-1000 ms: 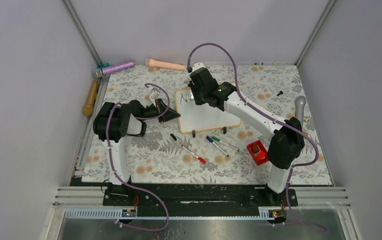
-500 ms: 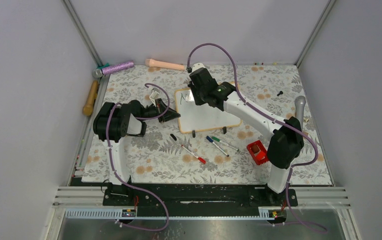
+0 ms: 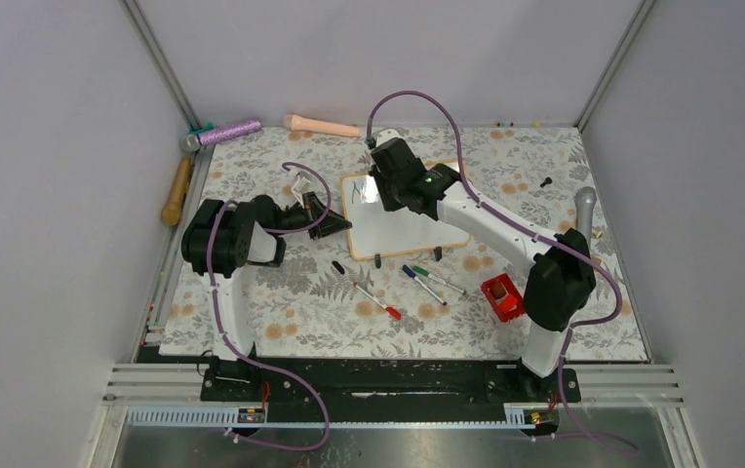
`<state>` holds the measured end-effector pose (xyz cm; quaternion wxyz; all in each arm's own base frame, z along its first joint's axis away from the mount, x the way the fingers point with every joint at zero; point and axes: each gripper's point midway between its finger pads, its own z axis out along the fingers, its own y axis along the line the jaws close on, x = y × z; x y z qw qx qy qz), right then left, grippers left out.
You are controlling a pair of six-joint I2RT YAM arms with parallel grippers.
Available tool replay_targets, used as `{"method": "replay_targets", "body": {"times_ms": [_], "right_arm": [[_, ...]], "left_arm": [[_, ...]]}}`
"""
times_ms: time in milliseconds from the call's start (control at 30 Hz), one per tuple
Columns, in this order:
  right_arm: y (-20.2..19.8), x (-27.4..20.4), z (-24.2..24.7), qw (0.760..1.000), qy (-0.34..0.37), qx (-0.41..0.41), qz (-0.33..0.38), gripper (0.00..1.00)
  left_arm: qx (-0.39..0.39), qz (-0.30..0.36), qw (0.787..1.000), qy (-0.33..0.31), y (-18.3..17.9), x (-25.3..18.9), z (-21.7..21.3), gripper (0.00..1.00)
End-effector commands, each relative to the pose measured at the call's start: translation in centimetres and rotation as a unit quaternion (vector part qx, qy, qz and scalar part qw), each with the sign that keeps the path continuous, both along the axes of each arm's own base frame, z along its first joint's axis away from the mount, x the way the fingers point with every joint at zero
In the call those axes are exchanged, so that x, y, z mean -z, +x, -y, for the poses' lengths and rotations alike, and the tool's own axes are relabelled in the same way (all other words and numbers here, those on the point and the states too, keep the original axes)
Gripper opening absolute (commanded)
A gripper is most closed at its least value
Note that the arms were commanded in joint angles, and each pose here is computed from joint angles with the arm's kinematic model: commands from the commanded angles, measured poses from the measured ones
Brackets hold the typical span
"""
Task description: Write a sentence on the whiteboard
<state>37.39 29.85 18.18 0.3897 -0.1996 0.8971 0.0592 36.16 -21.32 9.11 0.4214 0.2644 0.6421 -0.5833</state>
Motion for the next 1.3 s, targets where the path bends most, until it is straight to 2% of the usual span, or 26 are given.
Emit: {"method": "replay_targets", "body": {"times_ms": [0,733,1267], "right_arm": [[0.4,-0.5,1.6,0.999,-0.018,0.022,0.013,0.0],[2.4,-2.5,1.2,0.999,-0.012,0.032,0.037,0.0],[0.6,-0.8,2.0,1.0,-0.012,0.027,0.009,0.0]], "left_arm": [[0.046,0.037,0.998,0.012,-1.8,0.5,0.6,0.0],[0.047,0.038,0.998,0.012,-1.9,0.5,0.6,0.0],[0.046,0.039,0.998,0.012,-1.8,0.5,0.6,0.0]]}}
